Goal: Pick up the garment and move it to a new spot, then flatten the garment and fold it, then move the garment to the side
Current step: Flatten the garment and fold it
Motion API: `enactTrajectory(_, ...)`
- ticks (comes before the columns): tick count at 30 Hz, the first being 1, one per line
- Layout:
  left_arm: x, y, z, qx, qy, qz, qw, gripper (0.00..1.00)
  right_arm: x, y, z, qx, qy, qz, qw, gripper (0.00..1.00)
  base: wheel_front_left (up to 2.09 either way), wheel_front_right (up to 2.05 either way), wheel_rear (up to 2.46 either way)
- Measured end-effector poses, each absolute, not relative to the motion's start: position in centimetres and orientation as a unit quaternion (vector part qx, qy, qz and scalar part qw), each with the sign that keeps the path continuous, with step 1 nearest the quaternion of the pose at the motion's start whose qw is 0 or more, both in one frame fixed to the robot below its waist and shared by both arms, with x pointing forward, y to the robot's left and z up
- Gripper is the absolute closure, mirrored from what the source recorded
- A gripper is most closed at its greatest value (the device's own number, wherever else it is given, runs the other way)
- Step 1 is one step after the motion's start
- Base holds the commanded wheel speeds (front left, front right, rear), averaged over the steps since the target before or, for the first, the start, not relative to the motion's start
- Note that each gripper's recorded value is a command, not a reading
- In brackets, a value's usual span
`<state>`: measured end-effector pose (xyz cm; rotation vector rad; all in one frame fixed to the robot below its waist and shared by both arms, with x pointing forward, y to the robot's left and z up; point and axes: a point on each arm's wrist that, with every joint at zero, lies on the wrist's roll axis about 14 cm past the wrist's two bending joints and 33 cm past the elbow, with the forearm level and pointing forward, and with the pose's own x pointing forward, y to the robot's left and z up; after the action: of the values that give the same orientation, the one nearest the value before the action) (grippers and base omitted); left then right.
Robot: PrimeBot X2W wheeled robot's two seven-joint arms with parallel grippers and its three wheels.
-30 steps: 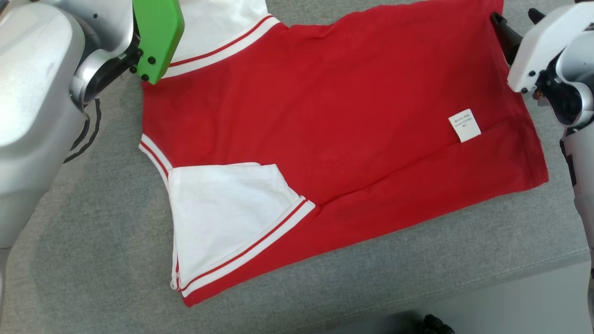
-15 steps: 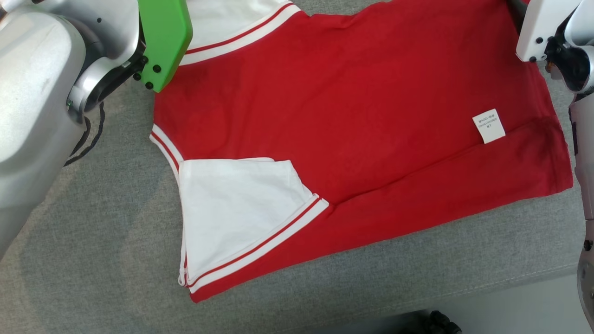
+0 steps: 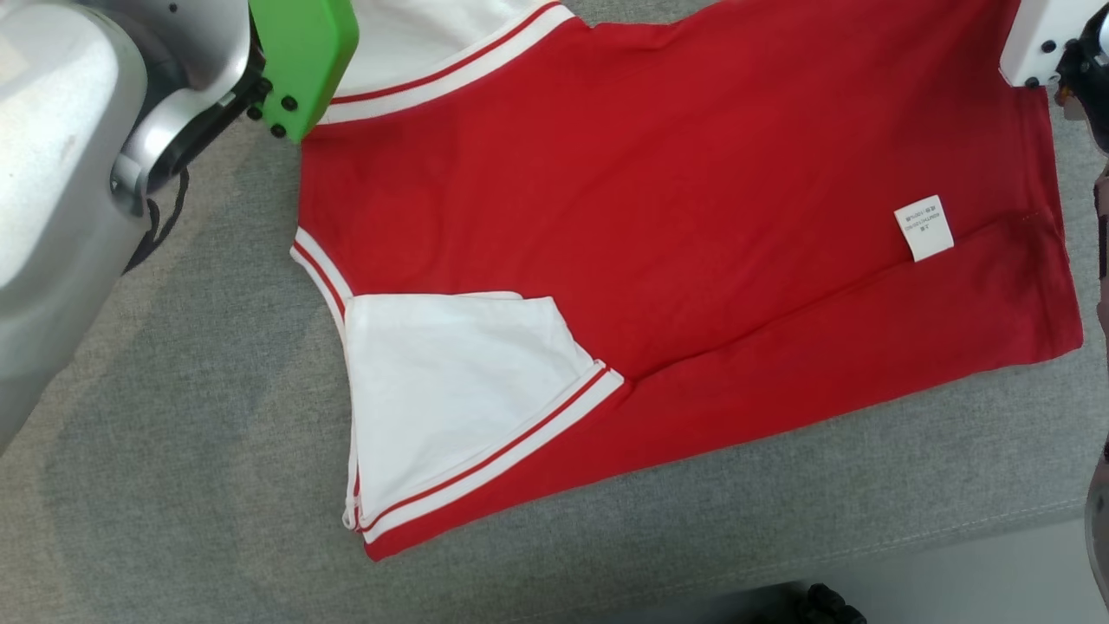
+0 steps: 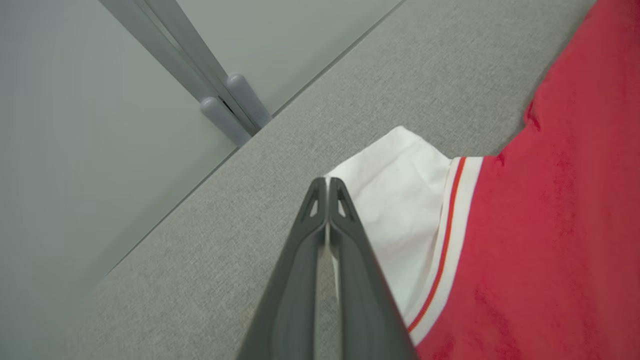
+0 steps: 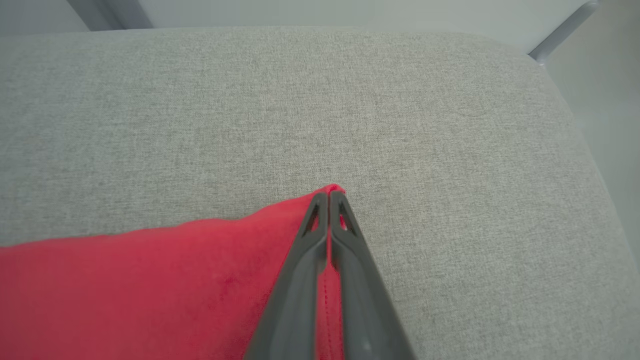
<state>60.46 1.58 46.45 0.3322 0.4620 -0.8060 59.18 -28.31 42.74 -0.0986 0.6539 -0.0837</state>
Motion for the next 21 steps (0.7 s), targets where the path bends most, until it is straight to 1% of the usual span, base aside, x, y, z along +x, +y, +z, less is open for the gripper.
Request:
enactTrajectory(4,61.6,1.2,49.5,0.146,0.15,-0.383,0.9,1.0,59.3,-29.7,43.8,-0.048,0.284,-0.058,0.956,1.0,0.0,0.0,0.0)
enactTrajectory(10,62.4,1.3,52.4,0.124,0.092,-0.377,0.913,1.0,59.6,-30.2,45.2,-0.012,0.234,-0.062,0.97,1.0,0.0,0.0,0.0)
enactTrajectory(12,62.3,1.4,52.8,0.119,0.089,-0.376,0.915,1.0,59.4,-30.6,45.6,-0.018,0.228,-0.063,0.971,1.0,0.0,0.0,0.0)
enactTrajectory(15,61.7,1.4,53.0,0.108,0.095,-0.381,0.913,1.0,59.1,-30.0,45.7,0.002,0.224,-0.052,0.973,1.0,0.0,0.0,0.0)
enactTrajectory(19,59.1,1.2,52.0,0.092,0.116,-0.396,0.906,1.0,57.8,-28.3,45.4,0.047,0.24,-0.02,0.969,1.0,0.0,0.0,0.0)
enactTrajectory(21,57.6,1.0,52.1,0.081,0.118,-0.406,0.903,1.0,57.0,-28.9,45.7,0.048,0.24,-0.019,0.969,1.0,0.0,0.0,0.0)
